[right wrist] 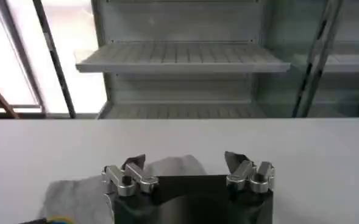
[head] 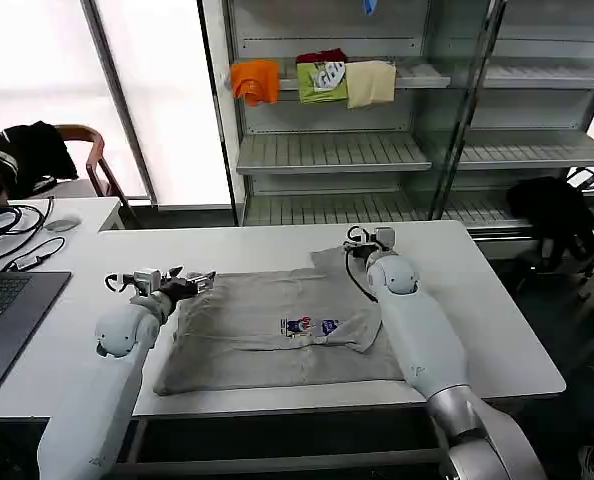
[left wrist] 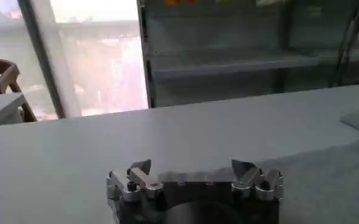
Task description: Fold and organize the clothes.
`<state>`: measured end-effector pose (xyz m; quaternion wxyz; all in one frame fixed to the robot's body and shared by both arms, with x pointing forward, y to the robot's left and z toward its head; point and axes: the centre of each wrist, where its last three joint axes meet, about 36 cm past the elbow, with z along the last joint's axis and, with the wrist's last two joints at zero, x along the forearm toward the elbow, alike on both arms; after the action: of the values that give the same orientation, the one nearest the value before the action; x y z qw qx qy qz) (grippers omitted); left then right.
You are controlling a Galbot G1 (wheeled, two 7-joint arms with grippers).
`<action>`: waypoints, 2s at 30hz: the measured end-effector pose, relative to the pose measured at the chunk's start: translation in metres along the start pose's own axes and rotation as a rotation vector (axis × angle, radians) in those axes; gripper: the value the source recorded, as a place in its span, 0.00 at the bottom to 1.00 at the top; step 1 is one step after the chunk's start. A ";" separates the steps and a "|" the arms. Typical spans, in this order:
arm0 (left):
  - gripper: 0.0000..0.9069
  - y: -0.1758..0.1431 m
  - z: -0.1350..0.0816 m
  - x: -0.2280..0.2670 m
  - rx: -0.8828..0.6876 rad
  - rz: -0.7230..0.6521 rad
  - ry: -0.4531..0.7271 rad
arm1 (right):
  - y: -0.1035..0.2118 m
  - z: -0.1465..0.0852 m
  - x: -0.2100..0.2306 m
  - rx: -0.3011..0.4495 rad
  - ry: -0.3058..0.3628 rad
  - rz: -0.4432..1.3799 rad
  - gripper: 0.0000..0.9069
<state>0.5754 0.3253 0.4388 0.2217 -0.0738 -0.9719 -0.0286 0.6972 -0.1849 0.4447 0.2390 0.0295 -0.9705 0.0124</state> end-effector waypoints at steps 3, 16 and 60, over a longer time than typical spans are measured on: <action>1.00 0.002 0.004 -0.002 0.001 -0.006 0.010 | 0.001 0.005 -0.002 0.003 0.011 0.002 1.00; 0.60 0.008 0.011 -0.005 0.004 -0.019 0.035 | 0.001 0.018 -0.003 0.013 0.038 0.018 1.00; 0.02 -0.005 0.017 0.004 -0.003 -0.008 -0.009 | -0.012 0.024 0.055 -0.027 -0.032 -0.005 0.00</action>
<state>0.5637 0.3224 0.4258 0.2169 -0.0703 -0.9732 -0.0304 0.6384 -0.2002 0.4495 0.2237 0.0291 -0.9742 -0.0020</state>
